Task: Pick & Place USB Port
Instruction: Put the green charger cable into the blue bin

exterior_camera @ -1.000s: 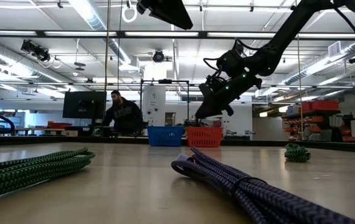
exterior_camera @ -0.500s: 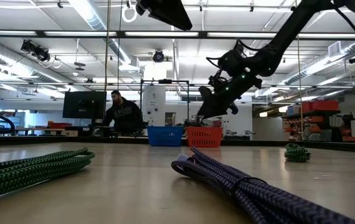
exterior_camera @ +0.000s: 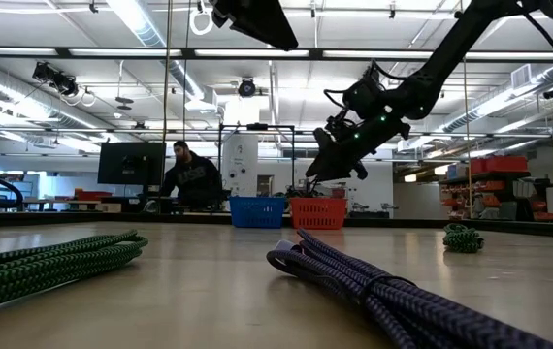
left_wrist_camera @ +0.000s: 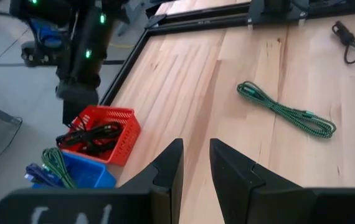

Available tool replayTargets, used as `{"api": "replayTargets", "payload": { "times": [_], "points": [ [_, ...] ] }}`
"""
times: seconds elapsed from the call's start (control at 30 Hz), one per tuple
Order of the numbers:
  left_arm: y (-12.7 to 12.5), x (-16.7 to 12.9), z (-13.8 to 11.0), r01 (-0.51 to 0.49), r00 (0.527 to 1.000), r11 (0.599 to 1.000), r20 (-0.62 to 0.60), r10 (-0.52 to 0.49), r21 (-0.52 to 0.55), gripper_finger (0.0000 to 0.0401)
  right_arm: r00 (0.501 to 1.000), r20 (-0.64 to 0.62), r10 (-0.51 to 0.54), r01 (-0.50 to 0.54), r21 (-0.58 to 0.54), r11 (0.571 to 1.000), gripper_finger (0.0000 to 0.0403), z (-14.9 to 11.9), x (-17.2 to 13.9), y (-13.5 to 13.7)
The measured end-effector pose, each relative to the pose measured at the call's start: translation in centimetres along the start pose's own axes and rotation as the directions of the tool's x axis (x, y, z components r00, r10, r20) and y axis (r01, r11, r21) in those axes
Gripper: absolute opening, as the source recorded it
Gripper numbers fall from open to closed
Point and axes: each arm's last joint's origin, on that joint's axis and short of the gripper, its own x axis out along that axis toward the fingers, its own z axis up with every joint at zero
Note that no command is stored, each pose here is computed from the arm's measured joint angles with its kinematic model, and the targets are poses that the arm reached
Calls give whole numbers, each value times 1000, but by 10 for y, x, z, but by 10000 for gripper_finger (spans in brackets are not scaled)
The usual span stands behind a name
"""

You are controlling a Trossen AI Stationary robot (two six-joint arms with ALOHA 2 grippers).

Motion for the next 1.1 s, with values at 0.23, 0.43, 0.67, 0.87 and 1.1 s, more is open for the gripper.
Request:
{"api": "replayTargets", "payload": {
  "times": [0.23, 0.43, 0.67, 0.87, 1.1],
  "points": [
    [1, 0, -7, -22, 998, 999, -60, 25, 43, 83, 978, -49, 203, -208, -147, 967, 161, 20, -39, 42],
    [2, 0, -8, -40, 997, 998, -62, 43, 50, 83, 984, -106, 140, -162, -240, 957, 155, 29, -83, 72],
    [3, -1, -11, -41, 995, 997, -88, 47, 71, 83, 913, -407, 35, -162, -282, 946, 155, -27, -117, 106],
    [3, -1, -11, -38, 995, 996, -92, 45, 75, 83, 861, -504, -65, -97, -288, 953, 155, -85, -145, 118],
    [4, 0, -11, -42, 994, 997, -94, 48, 63, 83, 872, -474, -120, -11, -265, 964, 155, -113, -165, 121]
  ]
}}
